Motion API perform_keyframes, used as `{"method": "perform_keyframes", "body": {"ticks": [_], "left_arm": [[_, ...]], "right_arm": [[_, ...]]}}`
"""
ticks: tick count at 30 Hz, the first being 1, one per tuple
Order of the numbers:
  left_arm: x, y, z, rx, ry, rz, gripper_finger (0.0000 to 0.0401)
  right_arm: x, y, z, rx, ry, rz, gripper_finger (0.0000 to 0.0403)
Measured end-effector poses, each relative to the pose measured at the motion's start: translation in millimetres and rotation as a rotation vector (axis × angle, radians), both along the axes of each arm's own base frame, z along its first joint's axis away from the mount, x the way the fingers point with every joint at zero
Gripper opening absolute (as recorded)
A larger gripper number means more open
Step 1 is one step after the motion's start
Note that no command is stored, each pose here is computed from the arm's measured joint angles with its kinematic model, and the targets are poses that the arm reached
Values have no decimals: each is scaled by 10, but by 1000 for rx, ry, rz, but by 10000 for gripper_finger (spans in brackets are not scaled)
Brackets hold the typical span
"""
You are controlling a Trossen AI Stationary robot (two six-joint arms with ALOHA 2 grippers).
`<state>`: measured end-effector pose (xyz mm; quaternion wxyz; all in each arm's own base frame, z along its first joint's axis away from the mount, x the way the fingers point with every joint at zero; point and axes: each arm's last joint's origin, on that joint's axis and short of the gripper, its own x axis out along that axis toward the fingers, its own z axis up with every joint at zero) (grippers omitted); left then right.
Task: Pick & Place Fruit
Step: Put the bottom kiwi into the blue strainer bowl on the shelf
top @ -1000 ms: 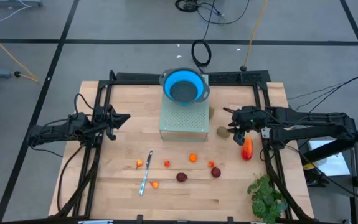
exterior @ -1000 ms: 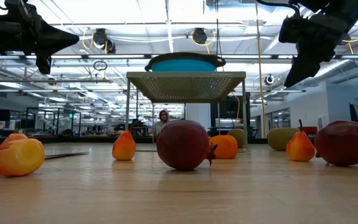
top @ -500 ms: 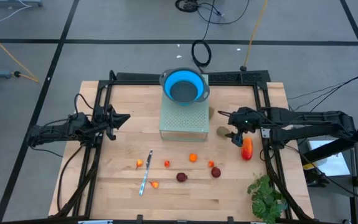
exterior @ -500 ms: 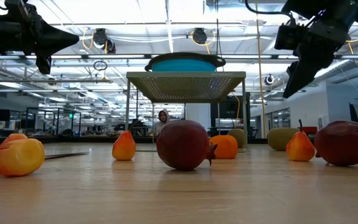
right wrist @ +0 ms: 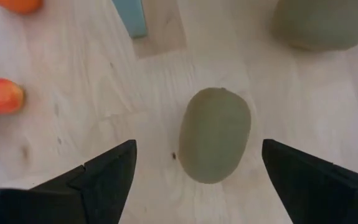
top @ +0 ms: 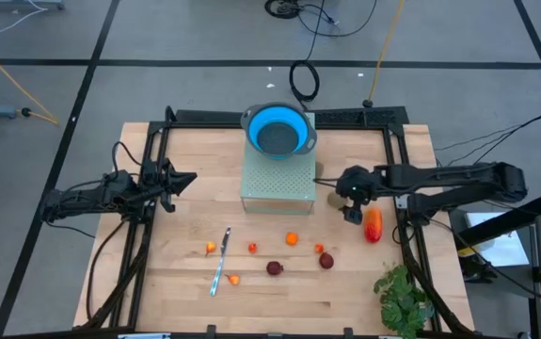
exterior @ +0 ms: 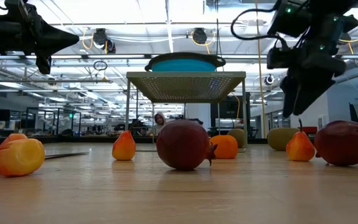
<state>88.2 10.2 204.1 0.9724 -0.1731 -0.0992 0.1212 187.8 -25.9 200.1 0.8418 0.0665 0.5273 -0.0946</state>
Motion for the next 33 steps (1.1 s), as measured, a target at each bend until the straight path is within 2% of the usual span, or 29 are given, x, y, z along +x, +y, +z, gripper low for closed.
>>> {"method": "perform_keyframes", "body": {"ticks": [5, 21, 26, 33], "left_arm": [[0, 0, -1, 0, 1, 0, 10], [0, 0, 0, 1, 1, 1, 10], [0, 0, 0, 1, 1, 1, 10], [0, 0, 0, 1, 1, 0, 10]], "right_arm": [[69, -18, -97, -19, 45, -11, 339], [223, -80, -256, -40, 47, -35, 339], [193, -86, -402, -39, 45, -45, 338], [177, -85, -466, -34, 15, -69, 338]]}}
